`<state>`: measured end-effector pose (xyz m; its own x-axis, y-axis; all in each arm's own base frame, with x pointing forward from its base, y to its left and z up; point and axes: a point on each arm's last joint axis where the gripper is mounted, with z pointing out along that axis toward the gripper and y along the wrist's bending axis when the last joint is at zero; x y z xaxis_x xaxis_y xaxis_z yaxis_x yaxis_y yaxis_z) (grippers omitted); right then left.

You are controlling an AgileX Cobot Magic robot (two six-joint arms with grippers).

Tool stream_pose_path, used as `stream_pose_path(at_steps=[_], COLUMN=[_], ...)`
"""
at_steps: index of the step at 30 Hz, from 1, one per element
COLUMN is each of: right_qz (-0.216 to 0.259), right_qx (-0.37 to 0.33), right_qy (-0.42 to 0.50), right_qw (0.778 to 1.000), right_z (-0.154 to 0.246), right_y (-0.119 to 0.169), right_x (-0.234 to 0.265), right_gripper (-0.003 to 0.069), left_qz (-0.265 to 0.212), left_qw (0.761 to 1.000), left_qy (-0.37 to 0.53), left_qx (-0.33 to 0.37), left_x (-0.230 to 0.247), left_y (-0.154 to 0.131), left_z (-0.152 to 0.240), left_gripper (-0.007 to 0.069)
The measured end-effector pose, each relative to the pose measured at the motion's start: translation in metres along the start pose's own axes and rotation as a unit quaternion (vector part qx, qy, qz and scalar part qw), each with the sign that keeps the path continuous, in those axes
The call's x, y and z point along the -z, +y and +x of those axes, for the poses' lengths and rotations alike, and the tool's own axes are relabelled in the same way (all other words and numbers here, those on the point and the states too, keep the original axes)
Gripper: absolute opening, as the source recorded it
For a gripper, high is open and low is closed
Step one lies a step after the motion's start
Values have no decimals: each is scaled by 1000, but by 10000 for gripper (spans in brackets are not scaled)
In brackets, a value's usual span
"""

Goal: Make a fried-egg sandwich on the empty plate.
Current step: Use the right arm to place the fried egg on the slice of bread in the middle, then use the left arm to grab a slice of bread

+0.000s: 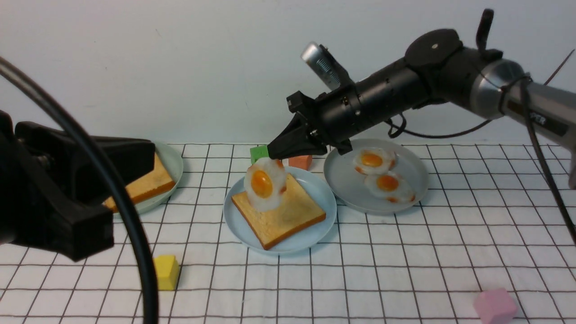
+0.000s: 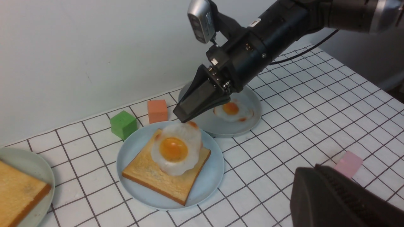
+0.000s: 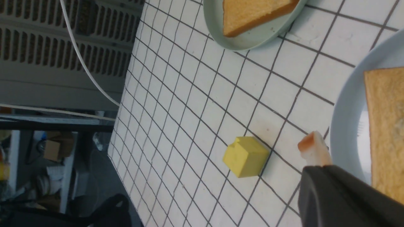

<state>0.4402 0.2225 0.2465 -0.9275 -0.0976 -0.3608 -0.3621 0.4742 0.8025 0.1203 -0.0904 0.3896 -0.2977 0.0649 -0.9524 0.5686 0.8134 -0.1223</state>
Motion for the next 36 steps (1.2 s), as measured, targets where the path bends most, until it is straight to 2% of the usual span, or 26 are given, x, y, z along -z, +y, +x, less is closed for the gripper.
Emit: stream_pose_path(at_steps=[3, 9, 18, 20, 27, 29, 30, 33, 34, 35, 36], right_qz=[-13, -7, 41, 63, 81, 93, 106, 147, 168, 221, 250], right_qx=[-25, -52, -62, -57, -41, -10, 20, 65, 82, 111, 124], right_qy=[-3, -4, -9, -4, -7, -6, -1, 11, 16, 18, 15], right_qw=[1000, 999, 997, 996, 996, 996, 994, 987, 982, 969, 960], right_z=[0, 2, 3, 4, 0, -3, -4, 0, 2, 10, 16], right_y=[-13, -35, -50, -54, -52, -35, -16, 13, 25, 51, 64], right_x=[-11, -25, -29, -28, -12, 11, 28, 57, 68, 92, 104], right_gripper=[-3, -3, 18, 46, 162, 179, 177, 156, 138, 106, 85], left_qz=[-3, -5, -5, -5, -7, -17, -31, -63, -83, -121, -139], left_qw=[1000, 1000, 1000, 1000, 1000, 999, 997, 990, 985, 973, 965], left_qy=[1, 2, 2, 2, 15, 49, 73, 115, 139, 181, 200], left_qx=[-6, -9, -9, -9, -7, 7, 22, 45, 59, 81, 92], left_x=[0, 0, 0, 0, -4, -17, -27, -45, -56, -76, -87], left_y=[1, 1, 1, 1, 1, 3, 7, 18, 25, 43, 54], left_z=[0, 0, 0, 0, 2, 8, 13, 21, 25, 31, 33], left_gripper=[4, 8, 17, 17, 18, 18, 13, -8, -13, -13, -13])
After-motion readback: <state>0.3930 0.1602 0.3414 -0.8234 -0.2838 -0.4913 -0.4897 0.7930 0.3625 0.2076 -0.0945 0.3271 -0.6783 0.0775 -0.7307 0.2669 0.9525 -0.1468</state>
